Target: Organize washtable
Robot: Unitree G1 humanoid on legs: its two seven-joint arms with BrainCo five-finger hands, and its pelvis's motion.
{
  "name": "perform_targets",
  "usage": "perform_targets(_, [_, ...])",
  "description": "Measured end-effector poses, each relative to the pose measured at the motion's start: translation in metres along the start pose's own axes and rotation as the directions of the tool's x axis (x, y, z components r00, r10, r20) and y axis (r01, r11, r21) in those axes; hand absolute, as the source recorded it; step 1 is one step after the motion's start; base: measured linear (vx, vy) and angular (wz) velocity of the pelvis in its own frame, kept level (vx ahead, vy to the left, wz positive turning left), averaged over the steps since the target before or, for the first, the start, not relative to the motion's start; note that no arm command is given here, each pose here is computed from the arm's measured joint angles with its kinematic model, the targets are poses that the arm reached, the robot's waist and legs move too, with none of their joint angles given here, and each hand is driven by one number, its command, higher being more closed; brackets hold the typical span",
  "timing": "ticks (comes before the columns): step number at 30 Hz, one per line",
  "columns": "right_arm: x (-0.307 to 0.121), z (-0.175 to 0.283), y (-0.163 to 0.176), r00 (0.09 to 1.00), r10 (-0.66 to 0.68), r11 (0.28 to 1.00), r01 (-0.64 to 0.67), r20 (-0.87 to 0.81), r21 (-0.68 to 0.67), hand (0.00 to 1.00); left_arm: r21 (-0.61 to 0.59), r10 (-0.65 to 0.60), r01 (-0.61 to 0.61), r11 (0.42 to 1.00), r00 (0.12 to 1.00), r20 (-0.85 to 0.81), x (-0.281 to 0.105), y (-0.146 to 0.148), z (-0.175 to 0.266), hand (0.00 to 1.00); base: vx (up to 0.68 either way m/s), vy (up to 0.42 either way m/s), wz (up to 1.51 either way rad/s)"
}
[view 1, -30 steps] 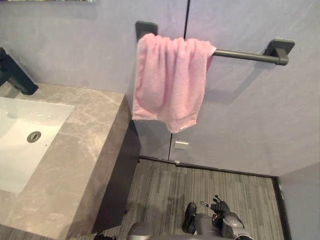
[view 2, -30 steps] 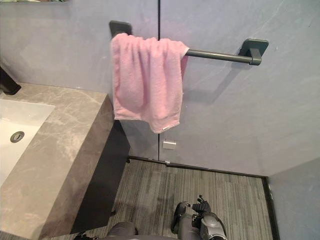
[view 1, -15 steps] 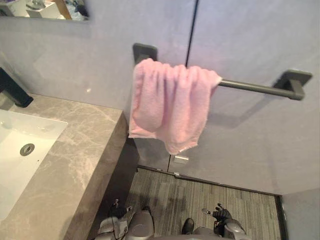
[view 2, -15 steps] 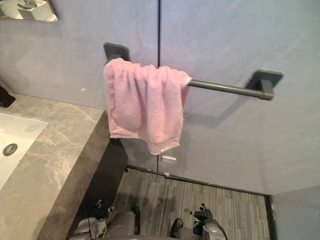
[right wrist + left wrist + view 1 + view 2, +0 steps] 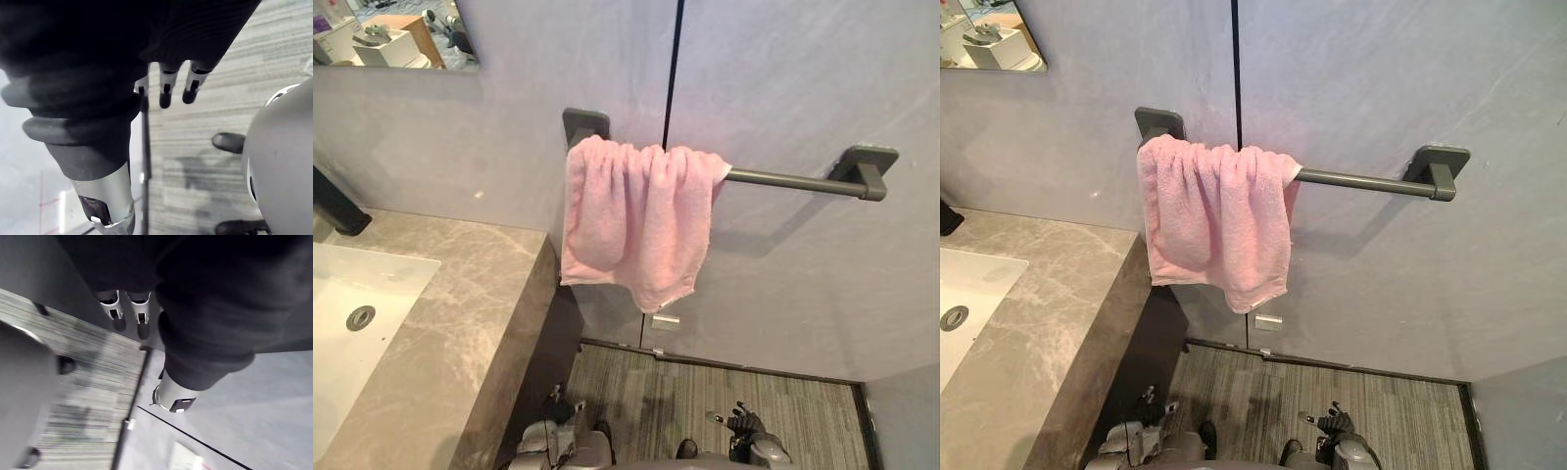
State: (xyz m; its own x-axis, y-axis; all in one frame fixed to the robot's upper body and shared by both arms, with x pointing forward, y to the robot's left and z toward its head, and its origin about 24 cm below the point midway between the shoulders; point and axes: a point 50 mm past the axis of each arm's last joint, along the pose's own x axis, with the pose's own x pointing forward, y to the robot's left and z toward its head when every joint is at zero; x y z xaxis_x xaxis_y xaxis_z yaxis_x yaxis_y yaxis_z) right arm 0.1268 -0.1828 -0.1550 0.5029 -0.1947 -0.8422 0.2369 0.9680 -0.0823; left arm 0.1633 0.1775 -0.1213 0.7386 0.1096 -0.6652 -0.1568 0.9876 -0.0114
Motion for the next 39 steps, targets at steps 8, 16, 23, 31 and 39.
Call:
perform_targets(8, [0.000, 0.005, 0.001, 1.000, 0.000, 1.000, 0.001, 0.028, -0.004, 0.00, -0.103, -0.049, 0.113, 0.988, 0.872, 0.486, -0.029, -0.021, 0.099, 0.00, 0.00, 0.000, 0.05])
perform_targets(16, [0.000, 0.013, 0.001, 0.998, -0.013, 1.000, 0.014, 0.063, -0.003, 0.00, -0.089, 0.050, 0.008, 0.996, 0.774, 0.631, -0.044, -0.013, 0.135, 0.00, 0.02, -0.007, 0.02])
perform_targets(23, [-0.001, 0.007, 0.002, 0.999, -0.004, 1.000, 0.005, 0.051, -0.020, 0.00, -0.052, 0.121, -0.118, 0.992, 0.708, 0.696, -0.049, 0.000, 0.152, 0.00, -0.01, 0.008, -0.06])
perform_targets(31, [-0.001, 0.013, 0.004, 0.997, 0.011, 0.999, -0.008, 0.077, -0.033, 0.00, -0.026, 0.111, -0.134, 0.991, 0.682, 0.722, -0.049, 0.004, 0.163, 0.00, 0.00, 0.004, -0.07])
perform_targets(39, [-0.001, 0.018, 0.004, 0.995, 0.022, 0.998, -0.016, 0.095, -0.063, 0.00, 0.036, 0.033, -0.085, 0.996, 0.695, 0.718, -0.039, 0.003, 0.172, 0.00, -0.01, 0.001, -0.06])
